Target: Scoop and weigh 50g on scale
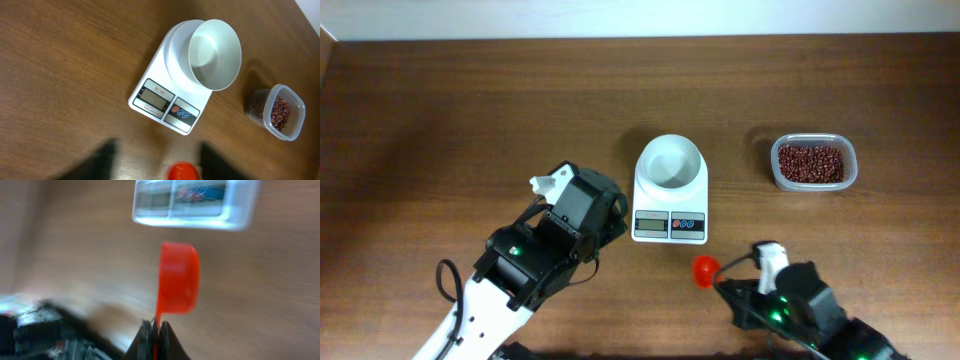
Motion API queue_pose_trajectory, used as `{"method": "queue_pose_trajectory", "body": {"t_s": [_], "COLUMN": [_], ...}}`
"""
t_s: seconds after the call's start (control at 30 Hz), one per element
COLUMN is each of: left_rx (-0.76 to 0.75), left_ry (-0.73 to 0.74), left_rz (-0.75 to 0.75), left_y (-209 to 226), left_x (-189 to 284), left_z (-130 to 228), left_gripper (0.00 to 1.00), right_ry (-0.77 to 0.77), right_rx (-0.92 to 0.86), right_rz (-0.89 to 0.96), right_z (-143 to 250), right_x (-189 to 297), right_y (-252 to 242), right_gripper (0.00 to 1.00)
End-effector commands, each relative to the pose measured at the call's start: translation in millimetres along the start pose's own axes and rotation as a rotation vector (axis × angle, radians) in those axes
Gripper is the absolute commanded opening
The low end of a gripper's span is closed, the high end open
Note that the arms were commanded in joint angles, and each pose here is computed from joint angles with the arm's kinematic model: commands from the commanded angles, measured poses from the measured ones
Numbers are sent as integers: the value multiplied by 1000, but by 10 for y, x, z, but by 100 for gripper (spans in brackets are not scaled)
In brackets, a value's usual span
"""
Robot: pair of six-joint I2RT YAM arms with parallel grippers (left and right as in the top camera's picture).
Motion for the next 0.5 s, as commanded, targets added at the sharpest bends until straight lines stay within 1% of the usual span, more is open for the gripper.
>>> {"method": "queue_pose_trajectory", "body": {"t_s": [0.0, 0.03, 0.07, 0.1, 0.17, 0.27, 0.33, 0.43, 0.47], "left_rx": [-25, -48, -109, -212, -299, -433, -457, -452, -452], "left_ry": [31, 46, 71, 99, 119, 42, 29, 27, 27], "left_rz": [5, -8, -29, -51, -80, -183, -170, -132, -129], "left_y": [-34, -47, -78, -118, -157, -196, -293, -416, -424], "left_x": [13, -30, -111, -225, -373, -758, -1042, -1546, -1633], "left_z": [36, 93, 199, 332, 458, 719, 871, 1048, 1074], "left_gripper": [0, 0, 0, 0, 0, 0, 0, 0, 0], "right_ry": [-232, -264, -294, -329, -387, -494, -540, -546, -552], "right_rx": [31, 80, 89, 85, 74, 55, 47, 52, 50], "right_rz": [256, 265, 257, 298, 392, 502, 499, 512, 524], "right_z": [-360, -436, -492, -531, -583, -691, -749, -756, -759], "right_x": [694, 880, 967, 1016, 1065, 1152, 1178, 1187, 1195], "right_y": [15, 82, 128, 106, 33, -33, -13, -20, -28], "right_gripper": [4, 4, 4, 4, 4, 4, 4, 4, 4]}}
Point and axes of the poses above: each gripper's point midway between its finger pads, its own x axis back along the fingers, its own y axis along the line the jaws close on, z = x × y, the point moved 8 cm from there along x, back along the fingers, and after that the axes turned 12 degrees about x, right-handed, at the moved point
